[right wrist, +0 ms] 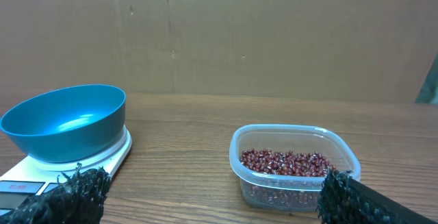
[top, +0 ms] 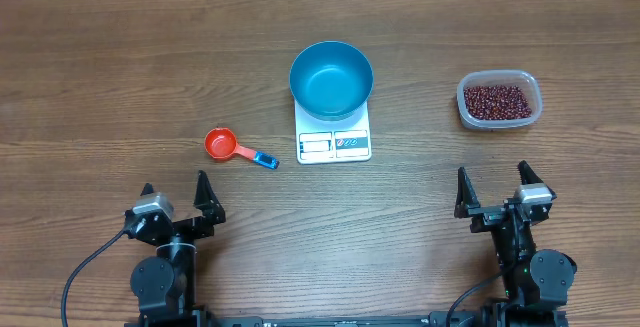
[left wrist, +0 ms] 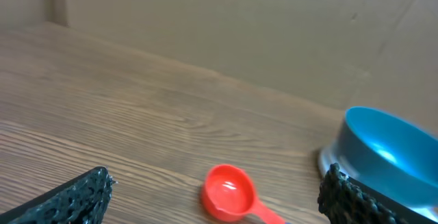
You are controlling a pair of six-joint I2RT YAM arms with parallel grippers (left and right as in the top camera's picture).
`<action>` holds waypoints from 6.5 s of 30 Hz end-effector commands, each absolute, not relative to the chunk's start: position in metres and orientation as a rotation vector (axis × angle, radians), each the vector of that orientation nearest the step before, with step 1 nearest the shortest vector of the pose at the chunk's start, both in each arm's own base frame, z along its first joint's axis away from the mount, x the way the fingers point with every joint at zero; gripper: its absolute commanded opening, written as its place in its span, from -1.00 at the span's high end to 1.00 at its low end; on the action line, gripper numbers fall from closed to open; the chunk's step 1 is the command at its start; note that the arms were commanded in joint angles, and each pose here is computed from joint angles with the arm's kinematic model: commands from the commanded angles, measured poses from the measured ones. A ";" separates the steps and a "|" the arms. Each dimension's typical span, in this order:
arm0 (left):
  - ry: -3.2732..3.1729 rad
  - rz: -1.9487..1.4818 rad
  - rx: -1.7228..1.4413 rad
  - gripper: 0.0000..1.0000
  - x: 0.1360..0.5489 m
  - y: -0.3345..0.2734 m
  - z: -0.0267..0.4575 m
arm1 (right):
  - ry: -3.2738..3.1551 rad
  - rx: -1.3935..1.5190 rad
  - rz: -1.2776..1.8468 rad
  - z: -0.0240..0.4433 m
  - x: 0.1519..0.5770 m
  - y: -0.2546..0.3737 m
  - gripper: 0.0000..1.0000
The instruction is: Scoop item into bowl and weigh 150g on scale
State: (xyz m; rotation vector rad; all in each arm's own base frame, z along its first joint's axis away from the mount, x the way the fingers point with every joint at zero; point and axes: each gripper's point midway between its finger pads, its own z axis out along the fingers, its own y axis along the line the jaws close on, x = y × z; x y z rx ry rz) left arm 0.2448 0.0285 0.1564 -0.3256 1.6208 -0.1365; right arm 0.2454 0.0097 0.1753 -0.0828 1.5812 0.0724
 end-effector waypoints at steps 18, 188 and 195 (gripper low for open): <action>1.620 -0.289 -0.295 -1.00 0.207 0.003 0.254 | 1.578 -0.074 0.068 0.173 0.246 0.009 -1.00; 2.504 -0.446 -1.436 0.92 0.346 0.004 0.039 | 1.578 -0.074 0.068 0.173 0.246 0.009 -1.00; 2.475 -0.519 -1.266 0.92 0.331 0.004 0.095 | 1.578 -0.074 0.068 0.173 0.246 0.009 -1.00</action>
